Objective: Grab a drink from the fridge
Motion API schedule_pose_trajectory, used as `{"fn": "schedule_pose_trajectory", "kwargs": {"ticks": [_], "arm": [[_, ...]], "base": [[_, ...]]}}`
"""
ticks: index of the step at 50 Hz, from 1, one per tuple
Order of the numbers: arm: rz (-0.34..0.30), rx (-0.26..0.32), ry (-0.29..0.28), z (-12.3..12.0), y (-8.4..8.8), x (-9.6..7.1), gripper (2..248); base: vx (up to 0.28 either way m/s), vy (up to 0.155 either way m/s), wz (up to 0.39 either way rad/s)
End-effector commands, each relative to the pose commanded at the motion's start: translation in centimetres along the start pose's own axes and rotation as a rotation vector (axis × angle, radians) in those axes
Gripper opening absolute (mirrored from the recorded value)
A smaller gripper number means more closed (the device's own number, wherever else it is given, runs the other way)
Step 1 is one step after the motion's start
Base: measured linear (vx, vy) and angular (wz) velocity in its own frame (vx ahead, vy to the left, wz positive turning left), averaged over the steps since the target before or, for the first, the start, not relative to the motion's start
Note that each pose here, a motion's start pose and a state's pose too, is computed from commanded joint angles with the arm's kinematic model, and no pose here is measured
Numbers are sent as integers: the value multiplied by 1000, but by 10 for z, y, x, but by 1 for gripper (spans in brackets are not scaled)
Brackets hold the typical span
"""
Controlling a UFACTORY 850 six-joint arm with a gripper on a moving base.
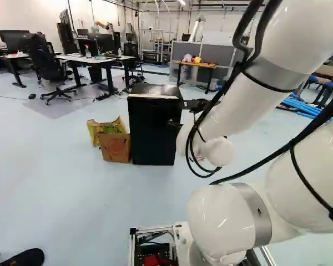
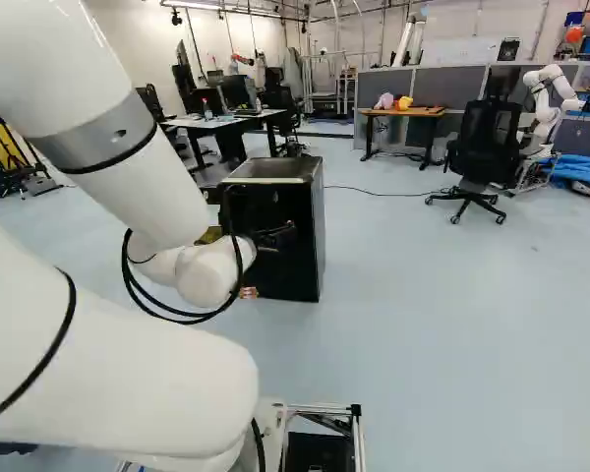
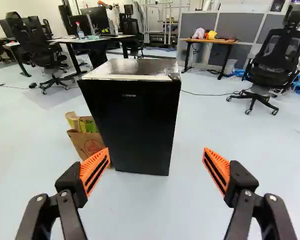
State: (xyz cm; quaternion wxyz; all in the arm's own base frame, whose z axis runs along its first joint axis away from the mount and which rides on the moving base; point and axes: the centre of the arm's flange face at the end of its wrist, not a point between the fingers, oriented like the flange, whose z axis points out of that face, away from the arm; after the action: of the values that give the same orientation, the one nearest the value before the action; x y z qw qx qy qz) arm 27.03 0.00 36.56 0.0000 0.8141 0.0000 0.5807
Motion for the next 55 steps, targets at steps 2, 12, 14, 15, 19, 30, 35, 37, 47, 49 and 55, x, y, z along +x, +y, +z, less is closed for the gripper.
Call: {"fn": "schedule_pose_trajectory", "kwargs": {"ticks": [2, 12, 14, 15, 19, 30, 35, 37, 47, 49, 55], "arm": [[0, 0, 0, 0, 0, 0, 247], [0, 0, 0, 0, 0, 0, 247], [0, 0, 0, 0, 0, 0, 247], [0, 0, 0, 0, 0, 0, 247], [0, 0, 0, 0, 0, 0, 247], [0, 0, 0, 0, 0, 0, 247], [0, 0, 0, 0, 0, 0, 247], [0, 0, 0, 0, 0, 0, 247], [0, 0, 0, 0, 0, 0, 247], [0, 0, 0, 0, 0, 0, 247], [0, 0, 0, 0, 0, 0, 247]], "base": [[54, 36, -21], [42, 45, -10], [29, 43, -7], [36, 46, -5], [34, 39, -10], [29, 42, -8], [31, 55, -13], [37, 64, -11], [31, 59, -10], [25, 56, -7], [26, 59, -9]]}}
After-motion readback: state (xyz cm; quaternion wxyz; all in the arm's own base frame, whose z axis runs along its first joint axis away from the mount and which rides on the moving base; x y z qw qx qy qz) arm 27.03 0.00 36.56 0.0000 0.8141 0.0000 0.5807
